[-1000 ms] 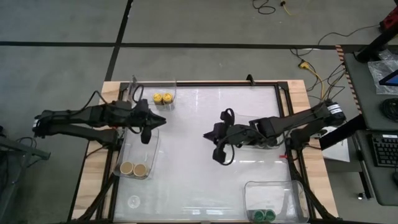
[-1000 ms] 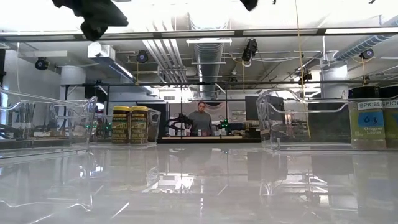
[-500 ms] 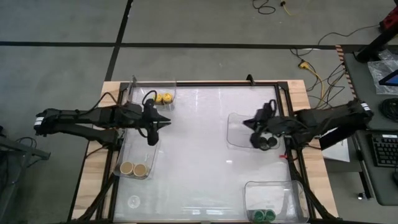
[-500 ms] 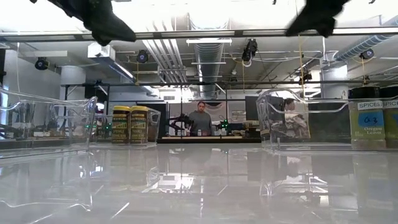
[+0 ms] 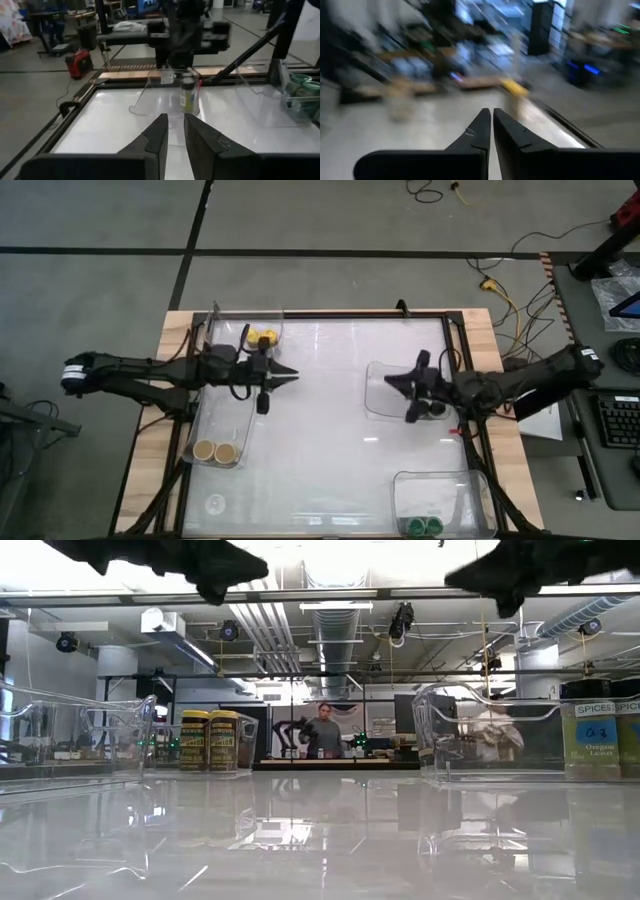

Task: Sort spices by type
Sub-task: Return to Home Position

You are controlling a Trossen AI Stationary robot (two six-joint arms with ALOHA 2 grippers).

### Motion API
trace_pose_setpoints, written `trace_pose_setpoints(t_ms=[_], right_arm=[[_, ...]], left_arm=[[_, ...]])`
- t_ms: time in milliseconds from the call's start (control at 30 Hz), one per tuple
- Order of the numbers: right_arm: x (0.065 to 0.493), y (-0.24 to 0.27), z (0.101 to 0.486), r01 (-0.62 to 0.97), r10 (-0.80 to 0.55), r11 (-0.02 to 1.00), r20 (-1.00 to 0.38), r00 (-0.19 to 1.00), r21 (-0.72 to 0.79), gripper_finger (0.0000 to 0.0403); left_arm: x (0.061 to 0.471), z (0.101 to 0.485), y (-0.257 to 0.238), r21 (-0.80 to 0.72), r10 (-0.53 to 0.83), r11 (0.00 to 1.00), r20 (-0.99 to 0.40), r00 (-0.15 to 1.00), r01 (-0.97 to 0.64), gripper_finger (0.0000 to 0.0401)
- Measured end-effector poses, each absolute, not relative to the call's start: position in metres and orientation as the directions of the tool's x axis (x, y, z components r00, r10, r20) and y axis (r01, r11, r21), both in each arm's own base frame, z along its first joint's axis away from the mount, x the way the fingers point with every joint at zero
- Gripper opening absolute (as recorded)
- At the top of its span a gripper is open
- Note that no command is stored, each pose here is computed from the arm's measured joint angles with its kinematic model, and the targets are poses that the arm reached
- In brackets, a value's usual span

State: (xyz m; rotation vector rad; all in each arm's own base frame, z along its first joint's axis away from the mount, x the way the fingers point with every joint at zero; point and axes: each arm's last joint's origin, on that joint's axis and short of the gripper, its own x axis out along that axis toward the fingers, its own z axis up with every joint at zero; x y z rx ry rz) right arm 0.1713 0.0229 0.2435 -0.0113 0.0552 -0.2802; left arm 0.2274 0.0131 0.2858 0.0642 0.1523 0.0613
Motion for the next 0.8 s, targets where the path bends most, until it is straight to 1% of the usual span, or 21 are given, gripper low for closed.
trace_pose_setpoints(t_ms=[67,100,200,267,367,400,533,633,667,733,800], right_arm=[[0.169,0.024,0.236,0.181,-0.181,0.983,0.048,0.982,0.021,0.0013],[0.166,0.024,0.233,0.153,-0.156,0.987,0.084,0.984,0.040,0.0013],[0.157,0.023,0.229,0.104,-0.113,0.992,0.154,0.982,0.066,0.0013],[0.151,0.022,0.231,0.108,-0.111,0.994,0.174,0.978,0.024,0.0013],[0.142,0.020,0.232,0.136,-0.113,0.982,0.167,0.980,-0.135,0.0013],[0.140,0.020,0.232,0.134,-0.111,0.980,0.159,0.981,-0.144,0.0013],[0.131,0.018,0.239,0.138,-0.132,0.990,0.170,0.977,-0.025,0.0013],[0.132,0.017,0.235,0.143,-0.154,0.985,0.134,0.979,0.092,0.0013],[0.132,0.017,0.234,0.141,-0.154,0.984,0.123,0.980,0.108,0.0013],[0.135,0.018,0.231,0.139,-0.148,0.986,0.101,0.984,0.094,0.0013],[0.135,0.020,0.229,0.097,-0.099,0.995,0.101,0.990,0.029,0.0013]], left_arm=[[0.222,0.284,0.015,0.059,0.055,0.997,-0.142,0.988,-0.047,0.0047],[0.217,0.285,0.016,0.056,0.048,0.998,-0.125,0.991,-0.041,0.0047],[0.199,0.287,0.018,0.060,0.048,0.997,-0.076,0.996,-0.043,0.0047],[0.184,0.286,0.018,0.070,0.081,0.995,-0.049,0.996,-0.077,0.0047],[0.164,0.286,0.018,0.055,0.156,0.986,-0.028,0.987,-0.155,0.0047],[0.158,0.283,0.018,0.044,0.171,0.985,-0.041,0.984,-0.169,0.0047],[0.146,0.272,0.018,0.028,0.196,0.980,-0.021,0.980,-0.196,0.0047],[0.142,0.266,0.017,0.021,0.196,0.980,0.049,0.979,-0.197,0.0047],[0.142,0.262,0.017,0.022,0.196,0.980,0.075,0.978,-0.198,0.0047],[0.142,0.257,0.017,0.035,0.186,0.981,0.153,0.971,-0.193,0.0047],[0.140,0.245,0.016,0.047,0.163,0.983,0.201,0.966,-0.175,0.0047]])
